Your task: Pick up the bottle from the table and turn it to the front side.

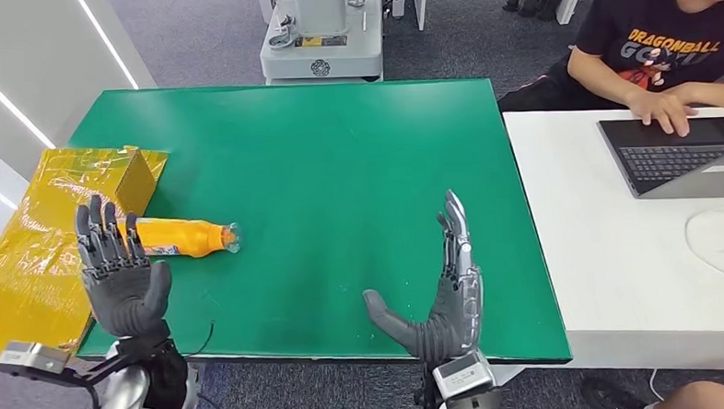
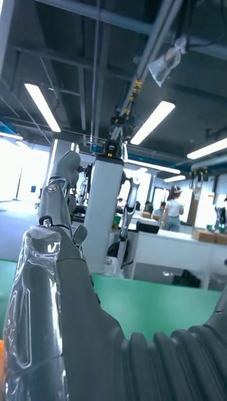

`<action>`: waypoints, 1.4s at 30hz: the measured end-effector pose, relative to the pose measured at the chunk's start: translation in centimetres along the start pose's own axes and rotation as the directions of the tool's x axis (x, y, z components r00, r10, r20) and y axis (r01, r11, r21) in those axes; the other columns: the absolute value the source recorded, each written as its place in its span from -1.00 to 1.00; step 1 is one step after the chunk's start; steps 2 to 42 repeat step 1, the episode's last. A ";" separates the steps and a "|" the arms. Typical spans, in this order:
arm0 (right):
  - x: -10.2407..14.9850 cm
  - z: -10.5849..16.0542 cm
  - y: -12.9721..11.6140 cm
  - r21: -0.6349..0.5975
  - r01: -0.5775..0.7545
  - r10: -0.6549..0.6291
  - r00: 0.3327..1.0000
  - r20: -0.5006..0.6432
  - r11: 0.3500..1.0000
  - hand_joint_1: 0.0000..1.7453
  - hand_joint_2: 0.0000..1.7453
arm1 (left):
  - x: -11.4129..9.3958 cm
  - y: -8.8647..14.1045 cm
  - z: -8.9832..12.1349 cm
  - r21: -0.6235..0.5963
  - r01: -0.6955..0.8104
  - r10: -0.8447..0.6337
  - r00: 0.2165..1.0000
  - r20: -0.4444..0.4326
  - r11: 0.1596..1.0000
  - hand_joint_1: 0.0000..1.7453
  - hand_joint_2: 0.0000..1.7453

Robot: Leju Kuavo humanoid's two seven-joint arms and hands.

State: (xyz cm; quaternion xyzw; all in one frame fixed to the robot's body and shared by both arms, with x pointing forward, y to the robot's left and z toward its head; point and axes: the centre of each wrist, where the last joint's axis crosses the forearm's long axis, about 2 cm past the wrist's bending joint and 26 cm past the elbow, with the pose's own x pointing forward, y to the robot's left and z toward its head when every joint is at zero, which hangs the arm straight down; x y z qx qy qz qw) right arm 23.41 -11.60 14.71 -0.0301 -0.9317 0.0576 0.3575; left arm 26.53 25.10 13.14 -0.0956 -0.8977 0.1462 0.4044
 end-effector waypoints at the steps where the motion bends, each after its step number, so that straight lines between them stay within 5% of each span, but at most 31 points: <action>1: 0.0 0.0 0.0 0.000 0.000 0.000 1.000 -0.002 1.000 -1.00 1.00 | 0.0 -0.6 0.2 0.008 -0.008 0.008 1.000 0.000 1.000 -1.00 1.00; 42: 0.0 0.0 0.0 0.000 0.000 0.000 1.000 -0.002 1.000 -1.00 1.00 | 0.0 -0.6 0.2 0.008 -0.008 0.008 1.000 0.000 1.000 -1.00 1.00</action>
